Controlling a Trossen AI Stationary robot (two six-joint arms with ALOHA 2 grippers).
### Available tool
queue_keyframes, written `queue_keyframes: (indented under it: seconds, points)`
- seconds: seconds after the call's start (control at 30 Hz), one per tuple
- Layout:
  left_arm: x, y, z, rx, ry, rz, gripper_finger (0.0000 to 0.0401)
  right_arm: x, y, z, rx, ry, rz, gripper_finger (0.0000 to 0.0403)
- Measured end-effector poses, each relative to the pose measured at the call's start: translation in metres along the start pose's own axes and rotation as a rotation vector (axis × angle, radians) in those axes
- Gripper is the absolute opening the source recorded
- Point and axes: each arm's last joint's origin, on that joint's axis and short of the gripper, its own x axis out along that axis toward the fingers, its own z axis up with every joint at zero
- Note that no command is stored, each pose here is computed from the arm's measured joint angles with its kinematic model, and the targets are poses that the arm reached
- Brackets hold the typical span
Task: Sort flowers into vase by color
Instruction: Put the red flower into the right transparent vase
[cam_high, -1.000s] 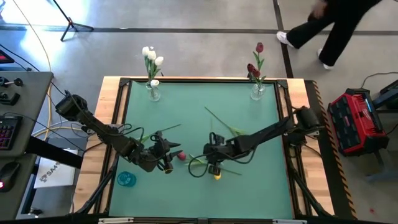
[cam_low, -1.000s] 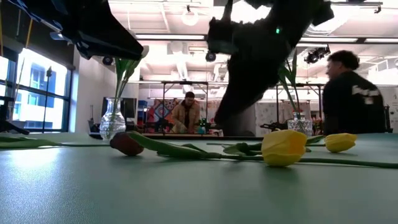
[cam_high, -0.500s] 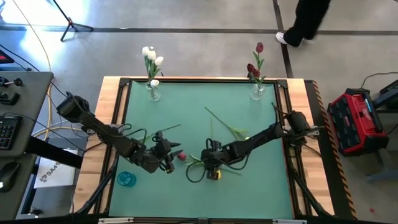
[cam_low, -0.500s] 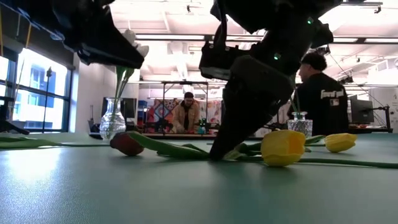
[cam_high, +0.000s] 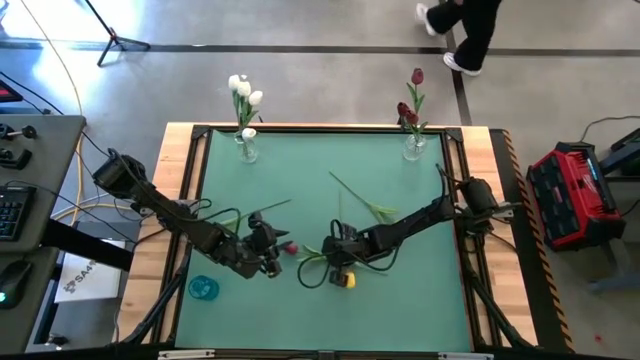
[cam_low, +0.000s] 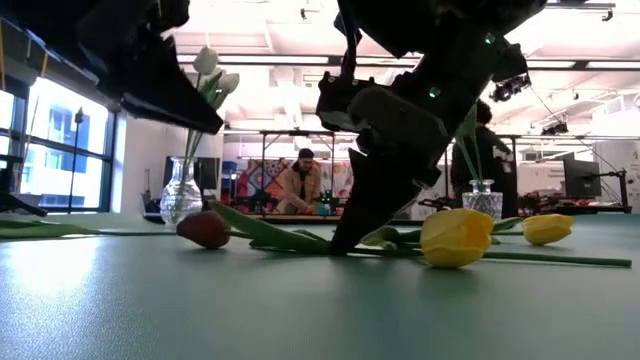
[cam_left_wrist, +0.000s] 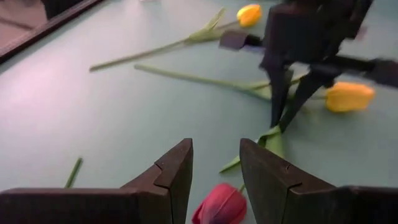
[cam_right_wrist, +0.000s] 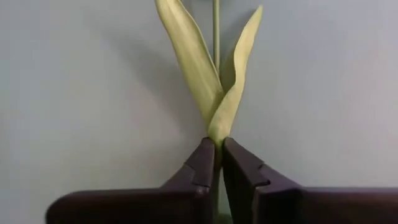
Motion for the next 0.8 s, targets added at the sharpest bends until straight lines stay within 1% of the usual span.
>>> queue_keyframes:
  seconds: [0.1, 0.2, 0.33, 0.47, 0.6, 0.7, 0.8]
  points:
    - [0.000, 0.003, -0.005, -0.015, 0.036, 0.026, 0.0122, -0.007, 0.002, 0.007, 0.027, -0.057, 0.020, 0.0016]
    - [0.000, 0.005, -0.007, -0.030, 0.058, 0.044, 0.0122, -0.029, 0.006, 0.022, 0.044, -0.180, 0.006, 0.0006]
    - [-0.002, 0.005, -0.009, -0.027, 0.062, 0.045, 0.0122, -0.055, 0.008, 0.031, 0.042, -0.288, -0.083, 0.0006]
    - [-0.004, 0.003, -0.010, -0.020, 0.052, 0.042, 0.0122, -0.092, 0.013, 0.042, 0.049, -0.437, -0.165, 0.0002]
    - [-0.007, 0.001, -0.011, -0.014, 0.044, 0.039, 0.0122, -0.123, 0.015, 0.038, 0.059, -0.556, -0.278, 0.0000]
    - [-0.009, 0.000, -0.012, -0.017, 0.027, 0.050, 0.0122, -0.142, 0.013, 0.028, 0.091, -0.631, -0.313, 0.0000]
    - [-0.008, -0.001, -0.008, -0.049, -0.016, 0.060, 0.0122, -0.150, 0.010, 0.012, 0.107, -0.675, -0.336, 0.0000]
